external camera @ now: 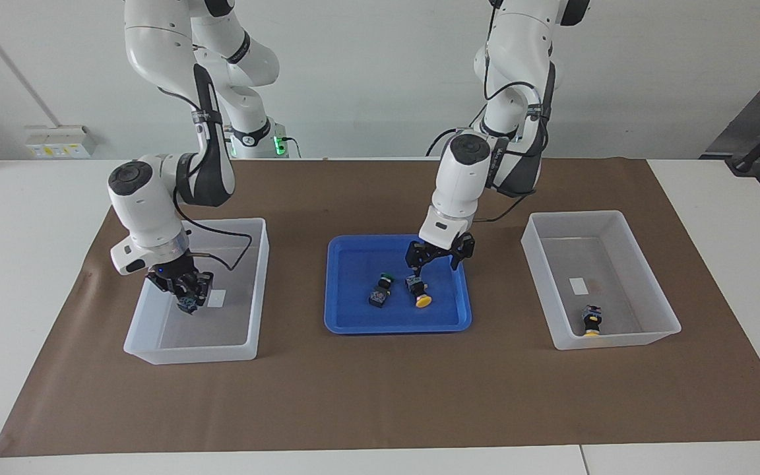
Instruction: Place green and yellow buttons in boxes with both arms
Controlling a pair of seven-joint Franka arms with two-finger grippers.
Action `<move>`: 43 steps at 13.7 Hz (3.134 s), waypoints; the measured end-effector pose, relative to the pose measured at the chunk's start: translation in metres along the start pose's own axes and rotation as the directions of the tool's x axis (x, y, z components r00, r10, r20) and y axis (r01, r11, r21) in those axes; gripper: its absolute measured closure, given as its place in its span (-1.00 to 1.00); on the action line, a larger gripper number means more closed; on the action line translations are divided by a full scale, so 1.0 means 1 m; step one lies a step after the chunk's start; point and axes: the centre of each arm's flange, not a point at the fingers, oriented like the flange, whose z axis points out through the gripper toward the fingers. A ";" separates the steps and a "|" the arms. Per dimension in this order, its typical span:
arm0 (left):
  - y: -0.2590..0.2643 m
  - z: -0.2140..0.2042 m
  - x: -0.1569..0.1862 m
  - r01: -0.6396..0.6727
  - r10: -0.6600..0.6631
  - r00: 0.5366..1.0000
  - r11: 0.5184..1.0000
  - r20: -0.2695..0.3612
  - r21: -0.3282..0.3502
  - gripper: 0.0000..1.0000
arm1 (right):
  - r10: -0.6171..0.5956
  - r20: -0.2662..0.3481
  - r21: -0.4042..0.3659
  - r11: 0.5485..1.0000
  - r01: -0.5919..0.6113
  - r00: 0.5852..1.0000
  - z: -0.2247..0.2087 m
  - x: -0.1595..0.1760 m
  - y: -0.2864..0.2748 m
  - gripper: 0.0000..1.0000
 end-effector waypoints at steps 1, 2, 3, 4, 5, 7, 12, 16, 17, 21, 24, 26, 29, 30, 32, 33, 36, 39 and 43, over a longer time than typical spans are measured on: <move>0.005 0.007 -0.002 -0.005 0.005 1.000 1.000 -0.002 -0.005 -1.00 | 0.008 0.002 0.009 1.000 -0.008 1.000 0.000 -0.001 -0.001 0.15; 0.010 0.012 -0.003 -0.009 0.009 1.000 1.000 -0.011 -0.015 -1.00 | 0.011 0.003 0.014 1.000 -0.011 1.000 0.000 -0.001 -0.003 0.06; 0.013 0.017 -0.004 -0.012 0.011 1.000 1.000 -0.019 -0.024 -1.00 | 0.012 0.004 0.018 1.000 -0.012 1.000 0.000 -0.001 -0.005 -0.17; 0.015 0.022 -0.004 -0.013 0.012 1.000 0.999 -0.025 -0.031 -1.00 | 0.013 0.003 0.020 1.000 -0.013 1.000 0.000 -0.001 -0.006 -0.37; 0.015 0.027 -0.004 -0.014 0.013 1.000 0.999 -0.028 -0.035 -0.98 | 0.015 -0.001 0.024 1.000 -0.015 1.000 -0.002 0.000 -0.007 -0.67; 0.017 0.034 -0.007 -0.018 0.018 1.000 0.999 -0.026 -0.035 -0.93 | 0.008 -0.021 0.032 0.999 -0.008 1.000 -0.015 0.004 -0.013 -1.00; 0.020 0.043 -0.016 -0.031 0.031 0.999 0.999 -0.010 -0.022 0.05 | 0.017 -0.006 0.056 0.998 -0.016 1.000 -0.095 0.014 -0.067 -1.00; 0.014 0.037 -0.014 -0.024 0.023 0.999 1.000 0.022 0.013 0.18 | 0.054 -0.016 0.082 0.995 -0.052 0.998 -0.133 0.011 -0.119 -1.00; 0.010 0.031 -0.011 -0.018 0.017 1.000 1.000 0.025 0.022 0.18 | 0.059 -0.012 0.088 0.994 -0.058 0.998 -0.133 0.004 -0.139 -1.00; -0.031 -0.033 0.016 -0.096 0.094 0.994 0.994 0.050 0.059 0.18 | 0.048 -0.018 0.125 0.991 -0.045 0.999 -0.118 -0.027 -0.224 -1.00; -0.089 -0.090 0.045 -0.157 0.153 0.987 0.985 0.053 0.071 0.18 | 0.072 -0.030 0.160 0.985 -0.066 0.997 -0.082 -0.053 -0.285 -1.00; -0.132 -0.107 0.066 -0.203 0.199 0.978 0.976 0.057 0.078 0.18 | 0.088 -0.025 0.177 0.981 -0.082 0.996 -0.057 -0.076 -0.325 -1.00; -0.200 -0.114 0.097 -0.281 0.278 0.959 0.956 0.049 0.083 0.18 | 0.061 -0.030 0.134 0.989 -0.057 0.998 -0.027 -0.103 -0.367 -1.00; -0.222 -0.116 0.107 -0.306 0.304 0.952 0.948 0.034 0.086 0.18 | 0.053 -0.043 0.111 0.993 -0.048 0.998 -0.018 -0.107 -0.373 -1.00; -0.267 -0.123 0.127 -0.326 0.331 0.943 0.940 -0.033 0.100 0.18 | 0.045 -0.055 0.088 0.995 -0.040 0.997 -0.001 -0.108 -0.376 -1.00; -0.289 -0.125 0.135 -0.331 0.339 0.939 0.937 -0.059 0.111 0.18 | 0.044 -0.056 0.084 0.996 -0.039 0.997 0.002 -0.107 -0.375 -1.00; -0.339 -0.114 0.141 -0.405 0.419 0.904 0.903 -0.084 0.143 0.18 | 0.046 -0.076 0.106 0.994 -0.038 0.996 0.010 -0.104 -0.377 -1.00; -0.353 -0.082 0.144 -0.431 0.449 0.888 0.888 -0.103 0.157 0.18 | 0.037 -0.080 0.116 0.993 -0.028 0.996 0.022 -0.108 -0.383 -1.00; -0.358 -0.040 0.153 -0.460 0.483 0.866 0.871 -0.132 0.171 0.18 | 0.043 -0.077 0.116 0.993 -0.034 0.996 0.023 -0.110 -0.386 -0.67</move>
